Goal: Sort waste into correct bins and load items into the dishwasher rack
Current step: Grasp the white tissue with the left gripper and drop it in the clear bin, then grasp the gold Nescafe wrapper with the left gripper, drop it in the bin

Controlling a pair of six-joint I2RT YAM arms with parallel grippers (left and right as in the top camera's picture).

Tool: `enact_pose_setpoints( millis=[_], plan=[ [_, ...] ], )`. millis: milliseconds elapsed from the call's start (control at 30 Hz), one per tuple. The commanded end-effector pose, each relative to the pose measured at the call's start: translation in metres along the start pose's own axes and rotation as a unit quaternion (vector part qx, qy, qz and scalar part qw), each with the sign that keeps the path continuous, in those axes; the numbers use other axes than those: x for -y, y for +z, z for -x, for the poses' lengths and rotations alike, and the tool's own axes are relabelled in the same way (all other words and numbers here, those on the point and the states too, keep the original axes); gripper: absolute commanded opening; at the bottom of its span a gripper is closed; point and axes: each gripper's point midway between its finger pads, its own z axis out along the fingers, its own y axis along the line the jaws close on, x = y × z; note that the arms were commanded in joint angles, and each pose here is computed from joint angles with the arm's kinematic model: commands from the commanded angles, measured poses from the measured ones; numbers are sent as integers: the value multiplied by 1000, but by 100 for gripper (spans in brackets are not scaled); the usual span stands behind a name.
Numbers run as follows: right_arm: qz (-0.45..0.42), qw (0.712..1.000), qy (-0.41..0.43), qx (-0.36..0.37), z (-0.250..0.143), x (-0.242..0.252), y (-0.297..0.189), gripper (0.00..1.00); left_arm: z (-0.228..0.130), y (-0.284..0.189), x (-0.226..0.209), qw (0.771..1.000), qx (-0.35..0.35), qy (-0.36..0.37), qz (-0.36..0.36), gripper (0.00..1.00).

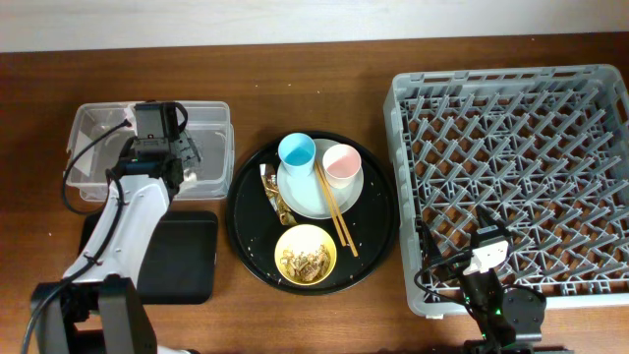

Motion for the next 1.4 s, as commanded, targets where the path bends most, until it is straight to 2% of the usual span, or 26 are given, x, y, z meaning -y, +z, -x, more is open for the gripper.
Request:
enact_pose_setpoints(
  millis=[0,67,133,200,233,267,333,400,633,867,1067,1133,1200,1300,1333,1367],
  plan=[
    [-5,1000,5,-2,-2,2,0,98,27,-29,8,999,32,-13,-38,74],
    [-5,1000,5,-2,-2,2,0,98,38,-63,19,995,48,-16,-89,73],
    [-5,1000,5,-2,-2,2,0,98,29,-103,38,987,41,-2,-155,66],
    [-5,1000,5,-2,-2,2,0,98,2,-134,53,981,5,12,-194,59],
    [-5,1000,5,-2,-2,2,0,98,-15,-144,59,980,-21,19,-198,59],
    [-5,1000,5,-2,-2,2,0,98,-40,-152,71,976,-53,49,-205,58],
    [-5,1000,5,-2,-2,2,0,98,-63,-155,87,970,-79,84,-215,50],
    [-5,1000,5,-2,-2,2,0,98,-87,-150,105,966,-107,104,-213,47],
    [-5,1000,5,-2,-2,2,0,98,-151,-94,137,961,-200,104,-161,48],
    [-5,1000,5,-2,-2,2,0,98,-184,-47,148,958,-235,95,-131,48],
    [-5,1000,5,-2,-2,2,0,98,-201,-28,148,955,-254,102,-115,47],
    [-5,1000,5,-2,-2,2,0,98,-205,-24,148,954,-258,104,-112,37],
    [-5,1000,5,-2,-2,2,0,98,-205,-24,148,954,-258,104,-112,14],
    [-5,1000,5,-2,-2,2,0,98,-205,-24,147,954,-258,104,-111,9],
    [-5,1000,5,-2,-2,2,0,98,-205,-24,147,954,-259,105,-110,1],
    [-5,1000,5,-2,-2,2,0,98,-205,-25,146,954,-260,105,-109,0]
  ],
)
